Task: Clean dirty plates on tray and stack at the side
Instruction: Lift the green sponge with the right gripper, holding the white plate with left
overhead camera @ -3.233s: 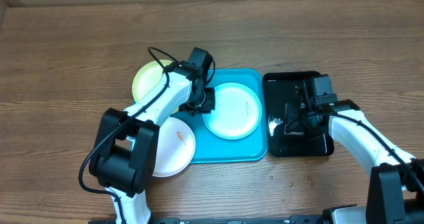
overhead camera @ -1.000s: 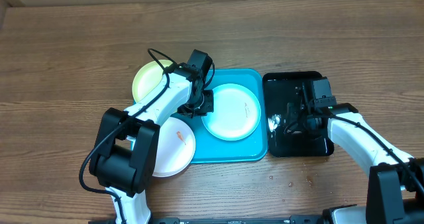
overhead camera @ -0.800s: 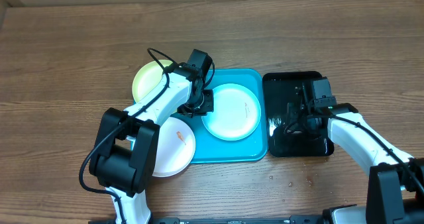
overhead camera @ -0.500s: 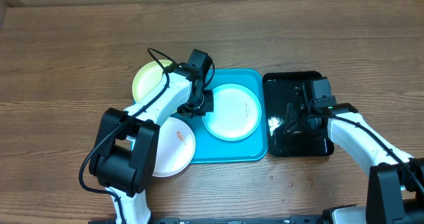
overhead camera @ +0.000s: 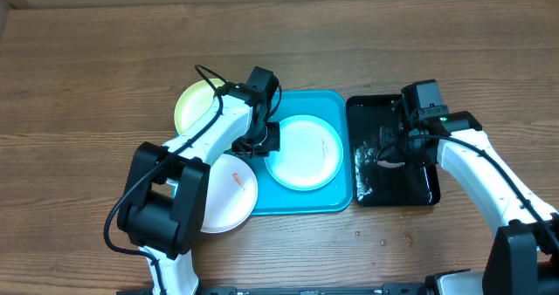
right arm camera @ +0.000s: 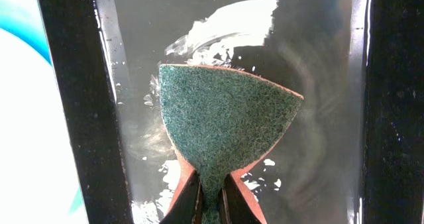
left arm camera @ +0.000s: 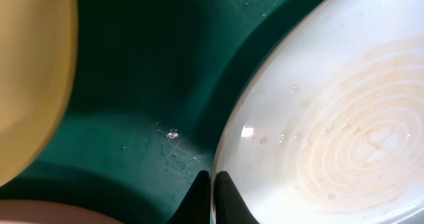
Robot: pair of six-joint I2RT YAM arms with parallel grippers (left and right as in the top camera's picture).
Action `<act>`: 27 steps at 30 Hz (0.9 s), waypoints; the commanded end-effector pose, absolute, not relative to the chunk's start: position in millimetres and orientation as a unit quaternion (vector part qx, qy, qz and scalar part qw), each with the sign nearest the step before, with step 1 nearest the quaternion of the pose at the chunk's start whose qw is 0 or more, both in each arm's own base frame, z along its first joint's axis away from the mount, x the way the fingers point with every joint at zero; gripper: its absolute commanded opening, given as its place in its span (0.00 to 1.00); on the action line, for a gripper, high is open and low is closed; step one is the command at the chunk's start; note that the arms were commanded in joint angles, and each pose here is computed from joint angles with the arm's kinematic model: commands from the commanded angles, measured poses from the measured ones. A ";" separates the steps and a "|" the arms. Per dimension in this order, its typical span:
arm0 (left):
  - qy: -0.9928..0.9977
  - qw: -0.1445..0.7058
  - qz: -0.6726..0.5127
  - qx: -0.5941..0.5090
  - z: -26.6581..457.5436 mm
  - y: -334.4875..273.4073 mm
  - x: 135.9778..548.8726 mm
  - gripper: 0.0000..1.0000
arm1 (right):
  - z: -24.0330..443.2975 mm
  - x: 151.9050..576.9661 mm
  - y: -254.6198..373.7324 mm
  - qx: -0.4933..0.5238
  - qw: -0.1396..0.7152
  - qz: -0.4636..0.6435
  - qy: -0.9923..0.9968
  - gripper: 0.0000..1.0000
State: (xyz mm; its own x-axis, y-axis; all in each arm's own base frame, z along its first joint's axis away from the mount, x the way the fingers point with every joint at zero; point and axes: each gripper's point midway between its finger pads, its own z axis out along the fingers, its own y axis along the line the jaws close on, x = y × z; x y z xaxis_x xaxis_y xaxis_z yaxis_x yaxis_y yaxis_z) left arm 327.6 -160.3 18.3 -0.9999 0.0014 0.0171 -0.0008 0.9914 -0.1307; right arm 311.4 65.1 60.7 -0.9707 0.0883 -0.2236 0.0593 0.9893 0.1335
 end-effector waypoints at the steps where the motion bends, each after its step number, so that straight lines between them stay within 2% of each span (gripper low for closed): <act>1: -0.996 0.011 0.090 -0.005 20.4 -165.0 332.5 0.04 | 73.5 315.6 69.6 0.033 0.129 0.074 0.988 0.04; 8: -0.995 0.019 0.097 0.020 20.9 -151.0 335.4 0.04 | 76.0 312.2 64.0 0.036 0.121 0.058 0.990 0.04; 11: -0.991 0.031 0.131 0.028 23.8 -155.9 334.4 0.04 | 77.8 311.8 73.9 0.040 0.117 0.086 0.989 0.04; 14: -0.990 0.031 0.131 0.031 23.8 -154.4 334.7 0.04 | 75.7 308.7 63.9 0.025 0.114 0.055 0.992 0.04; 18: -0.991 0.038 0.122 0.033 23.1 -150.9 331.2 0.04 | 76.2 312.9 57.8 0.065 0.122 0.046 0.989 0.04; 27: -0.995 0.040 0.062 0.060 19.4 -130.3 327.5 0.04 | 78.0 313.2 71.0 0.021 0.121 0.080 0.989 0.04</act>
State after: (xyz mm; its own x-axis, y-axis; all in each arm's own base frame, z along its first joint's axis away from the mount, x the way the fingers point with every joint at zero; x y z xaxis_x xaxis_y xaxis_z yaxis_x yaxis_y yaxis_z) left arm 321.5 -140.8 20.9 -0.9910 -0.0794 0.1075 -0.0988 0.9770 -0.1891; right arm 301.5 61.4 59.9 -0.9778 0.1063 -0.1807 0.0861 0.9895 0.1163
